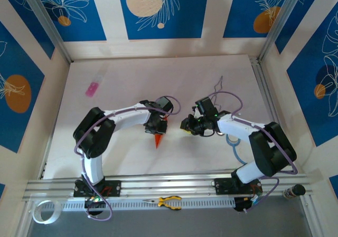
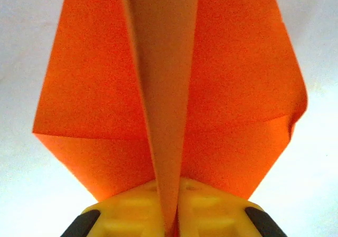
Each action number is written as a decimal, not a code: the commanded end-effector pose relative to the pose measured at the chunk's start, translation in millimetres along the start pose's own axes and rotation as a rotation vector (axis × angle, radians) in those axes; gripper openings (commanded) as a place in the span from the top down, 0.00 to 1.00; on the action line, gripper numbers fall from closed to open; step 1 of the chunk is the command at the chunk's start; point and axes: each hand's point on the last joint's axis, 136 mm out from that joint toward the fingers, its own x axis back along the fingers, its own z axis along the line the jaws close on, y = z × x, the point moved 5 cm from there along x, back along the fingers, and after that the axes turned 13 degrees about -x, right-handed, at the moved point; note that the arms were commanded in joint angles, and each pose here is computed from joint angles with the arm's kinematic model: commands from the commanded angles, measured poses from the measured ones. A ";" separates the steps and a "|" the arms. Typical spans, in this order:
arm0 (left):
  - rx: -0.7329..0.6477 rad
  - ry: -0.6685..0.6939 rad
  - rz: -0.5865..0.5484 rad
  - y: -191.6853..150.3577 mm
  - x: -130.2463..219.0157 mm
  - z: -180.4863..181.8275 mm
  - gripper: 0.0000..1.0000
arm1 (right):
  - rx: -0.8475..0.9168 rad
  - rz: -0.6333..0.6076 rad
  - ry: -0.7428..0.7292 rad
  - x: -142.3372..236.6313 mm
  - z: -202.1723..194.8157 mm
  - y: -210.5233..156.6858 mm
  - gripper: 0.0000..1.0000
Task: Fold a paper plane with a square sheet of paper (pick it up from the middle)
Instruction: Turn over a paper plane at the center of the table, then move the paper plane to the center of the table.
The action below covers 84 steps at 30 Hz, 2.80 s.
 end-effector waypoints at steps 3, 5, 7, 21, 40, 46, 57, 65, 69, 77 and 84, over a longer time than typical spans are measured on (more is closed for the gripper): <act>0.034 0.011 0.009 1.3 -9.4 3.4 0.87 | -0.009 0.026 0.005 0.1 1.7 -0.4 0.74; 0.041 0.018 0.008 0.8 -11.3 4.3 0.87 | -0.008 0.026 0.004 -0.2 1.5 -0.5 0.74; 0.051 0.033 0.009 0.1 -12.9 6.5 0.87 | -0.008 0.028 0.004 -0.2 1.6 -0.7 0.74; 0.170 0.123 -0.056 4.9 -18.2 17.2 0.81 | 0.004 0.004 0.012 10.4 1.5 2.3 0.74; 0.272 0.213 -0.086 27.8 -23.6 19.2 0.67 | 0.007 -0.061 0.043 45.5 -12.6 23.0 0.73; 0.240 0.209 -0.066 28.4 -28.1 15.5 0.64 | 0.000 -0.073 0.043 50.6 -16.4 24.9 0.73; 0.142 0.189 -0.042 29.5 -33.1 12.8 0.62 | -0.014 -0.089 0.037 56.1 -21.8 24.3 0.72; 0.181 0.142 -0.075 35.8 -20.2 6.9 0.60 | -0.007 -0.097 0.035 61.4 -18.7 26.8 0.72; 0.187 0.137 -0.113 42.5 -2.5 5.5 0.59 | 0.009 -0.119 0.031 69.6 -16.3 32.5 0.71; 0.209 0.140 -0.162 47.6 18.4 6.8 0.56 | 0.018 -0.211 0.032 98.9 -19.2 49.0 0.69; 0.225 0.101 -0.241 54.9 45.4 4.1 0.49 | 0.033 -0.272 0.033 118.0 -20.0 58.1 0.68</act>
